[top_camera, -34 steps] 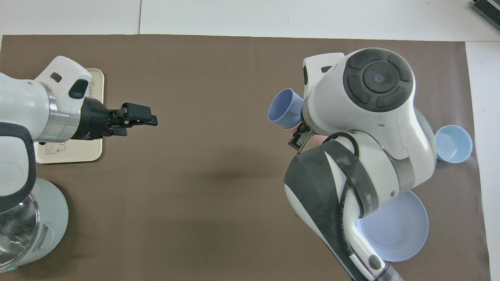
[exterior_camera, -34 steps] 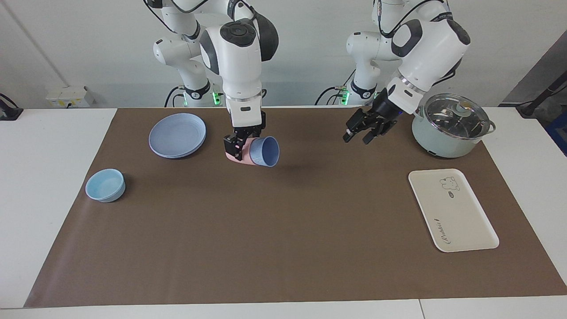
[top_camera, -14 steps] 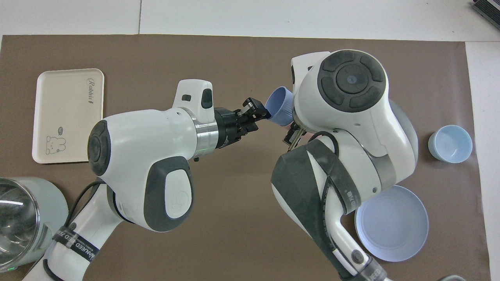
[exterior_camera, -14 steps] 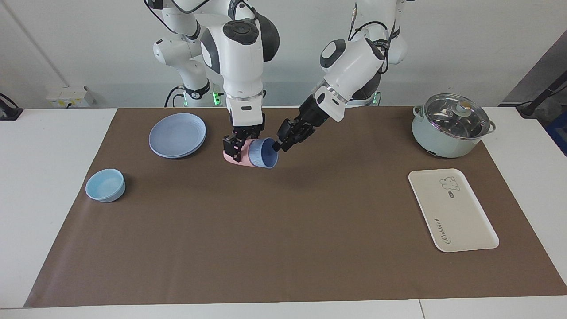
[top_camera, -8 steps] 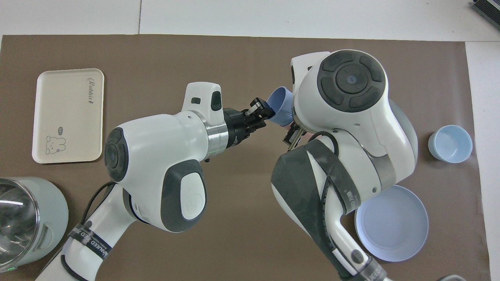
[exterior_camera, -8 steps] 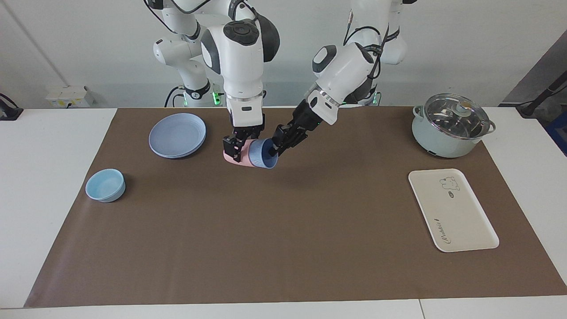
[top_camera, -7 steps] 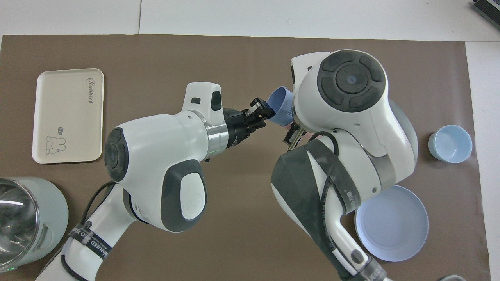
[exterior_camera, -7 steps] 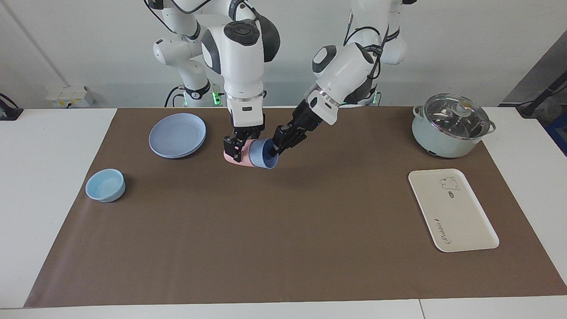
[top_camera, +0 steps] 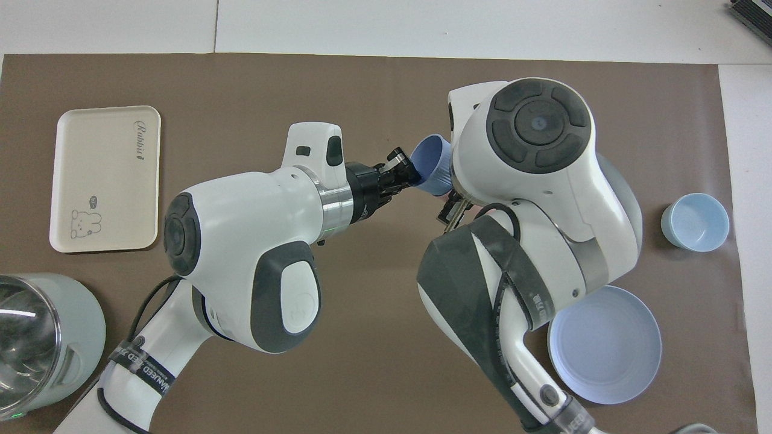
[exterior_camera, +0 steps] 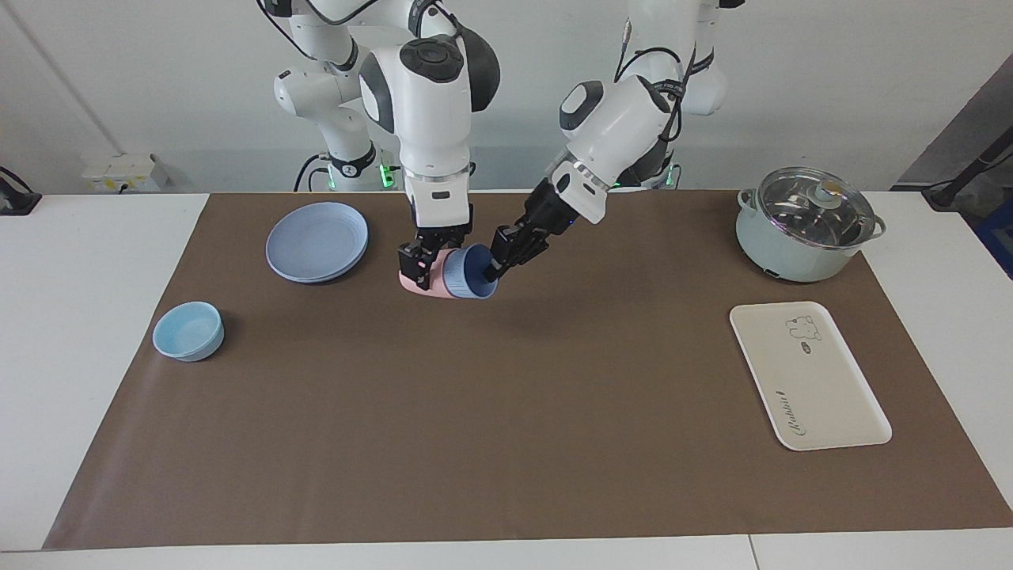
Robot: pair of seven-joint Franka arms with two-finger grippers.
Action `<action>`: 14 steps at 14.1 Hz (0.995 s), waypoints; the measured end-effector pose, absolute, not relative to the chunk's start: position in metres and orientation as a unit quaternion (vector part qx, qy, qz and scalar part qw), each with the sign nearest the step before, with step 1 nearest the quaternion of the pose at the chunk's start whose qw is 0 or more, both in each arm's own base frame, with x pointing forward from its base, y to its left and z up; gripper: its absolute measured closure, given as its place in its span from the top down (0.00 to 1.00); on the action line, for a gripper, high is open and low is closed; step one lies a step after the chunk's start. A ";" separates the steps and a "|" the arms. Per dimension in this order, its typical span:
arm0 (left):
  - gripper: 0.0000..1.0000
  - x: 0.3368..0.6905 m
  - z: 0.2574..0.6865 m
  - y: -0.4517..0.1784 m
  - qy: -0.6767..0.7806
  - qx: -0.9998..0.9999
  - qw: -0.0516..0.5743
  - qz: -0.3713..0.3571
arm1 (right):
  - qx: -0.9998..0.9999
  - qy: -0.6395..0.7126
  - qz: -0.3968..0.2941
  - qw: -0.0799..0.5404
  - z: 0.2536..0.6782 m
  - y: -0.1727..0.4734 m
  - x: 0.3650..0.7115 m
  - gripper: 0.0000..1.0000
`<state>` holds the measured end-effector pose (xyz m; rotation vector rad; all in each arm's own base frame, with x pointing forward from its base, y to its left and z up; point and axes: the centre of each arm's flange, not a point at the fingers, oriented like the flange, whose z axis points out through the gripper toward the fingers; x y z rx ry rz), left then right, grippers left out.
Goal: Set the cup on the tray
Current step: 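Pull the cup toward the tray while the right gripper releases it, then lower the cup onto the tray while the right gripper withdraws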
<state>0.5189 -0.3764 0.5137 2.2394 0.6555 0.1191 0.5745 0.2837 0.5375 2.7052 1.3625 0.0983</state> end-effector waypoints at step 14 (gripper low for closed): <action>0.06 0.654 0.569 -0.100 0.206 0.935 0.238 0.161 | 0.907 0.408 0.094 0.035 0.553 0.224 0.613 0.83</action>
